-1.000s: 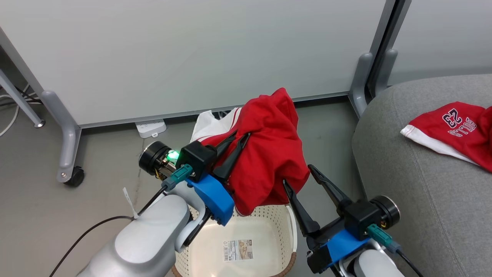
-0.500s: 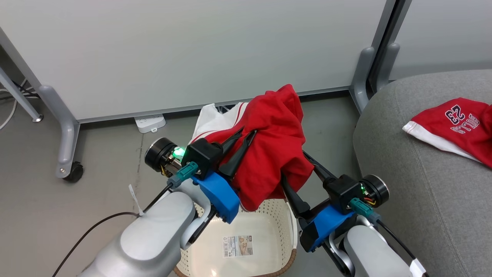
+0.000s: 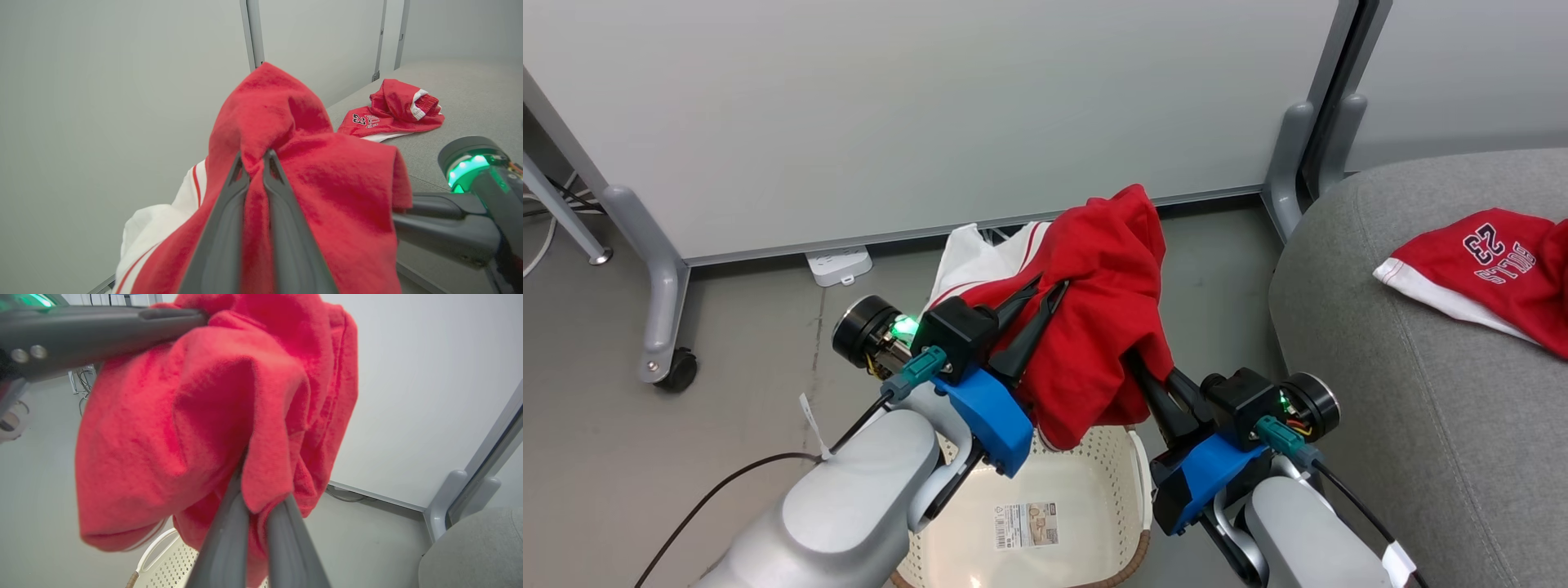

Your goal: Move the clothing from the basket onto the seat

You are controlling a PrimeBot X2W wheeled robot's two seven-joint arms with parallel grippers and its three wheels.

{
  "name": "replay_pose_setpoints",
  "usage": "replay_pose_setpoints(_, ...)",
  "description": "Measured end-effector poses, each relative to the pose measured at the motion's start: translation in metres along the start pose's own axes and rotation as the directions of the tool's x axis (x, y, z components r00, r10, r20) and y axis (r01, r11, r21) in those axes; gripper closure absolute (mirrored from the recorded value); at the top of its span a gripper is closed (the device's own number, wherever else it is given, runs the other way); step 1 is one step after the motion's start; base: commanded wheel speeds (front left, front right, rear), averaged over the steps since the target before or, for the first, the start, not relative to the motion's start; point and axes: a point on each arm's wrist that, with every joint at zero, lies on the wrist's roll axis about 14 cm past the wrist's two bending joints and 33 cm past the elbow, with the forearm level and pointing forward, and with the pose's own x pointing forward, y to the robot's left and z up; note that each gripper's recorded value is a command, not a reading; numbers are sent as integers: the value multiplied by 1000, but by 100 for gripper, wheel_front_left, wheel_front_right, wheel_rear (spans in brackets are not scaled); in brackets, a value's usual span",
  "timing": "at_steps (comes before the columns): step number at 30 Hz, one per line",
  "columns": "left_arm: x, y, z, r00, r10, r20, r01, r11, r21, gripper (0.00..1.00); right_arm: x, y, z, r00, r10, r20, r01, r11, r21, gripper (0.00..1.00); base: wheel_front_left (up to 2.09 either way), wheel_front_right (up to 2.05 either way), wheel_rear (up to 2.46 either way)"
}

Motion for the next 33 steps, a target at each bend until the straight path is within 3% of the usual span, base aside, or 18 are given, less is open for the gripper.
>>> replay_pose_setpoints(10, 0, -3, 2, 1000, -7, 4, 7, 1000, 3, 100, -3, 0, 3, 1000, -5, 6, 5, 1000, 1, 100, 0, 0, 0)
replay_pose_setpoints(11, 0, -3, 2, 1000, -6, 4, 6, 1000, 2, 0, -4, 0, 3, 1000, -6, 7, 6, 1000, 1, 100, 0, 0, 0)
replay_pose_setpoints(21, 1, -4, 0, 1000, -5, 3, 5, 1000, -3, 0, -4, -2, 1, 1000, -14, 3, 14, 1000, 8, 100, 0, 0, 0)
replay_pose_setpoints(33, 13, -13, -8, 999, -40, -6, 40, 999, -14, 0, -14, -33, -1, 994, -107, 2, 107, 994, 26, 100, 0, 0, 0)
